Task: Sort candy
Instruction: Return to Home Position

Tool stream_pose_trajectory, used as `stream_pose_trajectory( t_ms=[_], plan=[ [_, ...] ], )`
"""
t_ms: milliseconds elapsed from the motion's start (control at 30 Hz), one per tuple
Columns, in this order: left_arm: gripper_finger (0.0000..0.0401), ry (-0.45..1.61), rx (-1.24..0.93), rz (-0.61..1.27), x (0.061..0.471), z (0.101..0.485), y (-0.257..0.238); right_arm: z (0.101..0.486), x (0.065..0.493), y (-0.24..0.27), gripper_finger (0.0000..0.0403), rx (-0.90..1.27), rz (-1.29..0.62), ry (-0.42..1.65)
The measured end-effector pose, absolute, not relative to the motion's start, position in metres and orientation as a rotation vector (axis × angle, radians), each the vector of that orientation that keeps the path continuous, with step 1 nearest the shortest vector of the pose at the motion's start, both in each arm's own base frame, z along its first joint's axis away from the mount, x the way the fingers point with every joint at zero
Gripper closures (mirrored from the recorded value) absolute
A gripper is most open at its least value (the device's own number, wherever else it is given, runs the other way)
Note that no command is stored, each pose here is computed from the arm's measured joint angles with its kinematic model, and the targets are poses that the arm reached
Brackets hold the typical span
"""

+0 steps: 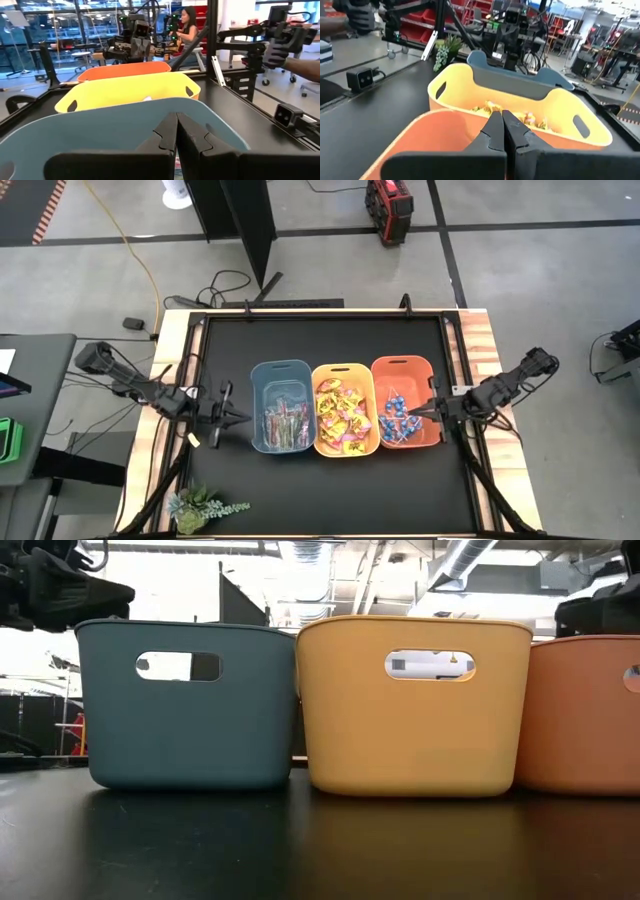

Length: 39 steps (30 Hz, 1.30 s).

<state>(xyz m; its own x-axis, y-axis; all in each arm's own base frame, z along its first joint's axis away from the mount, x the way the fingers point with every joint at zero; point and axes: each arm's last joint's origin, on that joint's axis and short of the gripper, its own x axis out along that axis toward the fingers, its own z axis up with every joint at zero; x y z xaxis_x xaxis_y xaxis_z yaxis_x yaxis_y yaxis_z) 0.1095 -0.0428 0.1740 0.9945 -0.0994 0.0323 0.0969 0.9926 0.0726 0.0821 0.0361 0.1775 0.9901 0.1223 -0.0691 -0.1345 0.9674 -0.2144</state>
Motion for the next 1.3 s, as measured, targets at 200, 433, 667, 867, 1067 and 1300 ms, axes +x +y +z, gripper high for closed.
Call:
stream_pose_trajectory(
  t_ms=[200, 433, 667, 867, 1067, 1300],
  plan=[
    [0.0401, -0.026, 0.070, -0.102, 0.112, 0.172, -0.037, 0.173, 0.082, 0.036, 0.0403, -0.177, 0.133, 0.101],
    [0.0401, -0.013, 0.051, -0.109, 0.114, 0.169, -0.031, 0.172, 0.081, 0.036, 0.0386, -0.113, 0.133, 0.121],
    [0.0401, -0.037, 0.054, -0.132, 0.114, 0.172, -0.030, 0.175, 0.081, 0.039, 0.0390, -0.198, 0.166, 0.078],
    [0.0401, -0.066, 0.048, -0.110, 0.109, 0.174, -0.028, 0.176, 0.079, 0.041, 0.0391, -0.204, 0.199, 0.070],
    [0.0401, -0.082, 0.041, -0.061, 0.100, 0.175, -0.024, 0.176, 0.079, 0.043, 0.0386, -0.223, 0.215, 0.058],
    [0.0401, -0.066, 0.017, -0.062, 0.094, 0.175, -0.022, 0.175, 0.079, 0.043, 0.0385, -0.069, 0.209, 0.087]
  ],
)
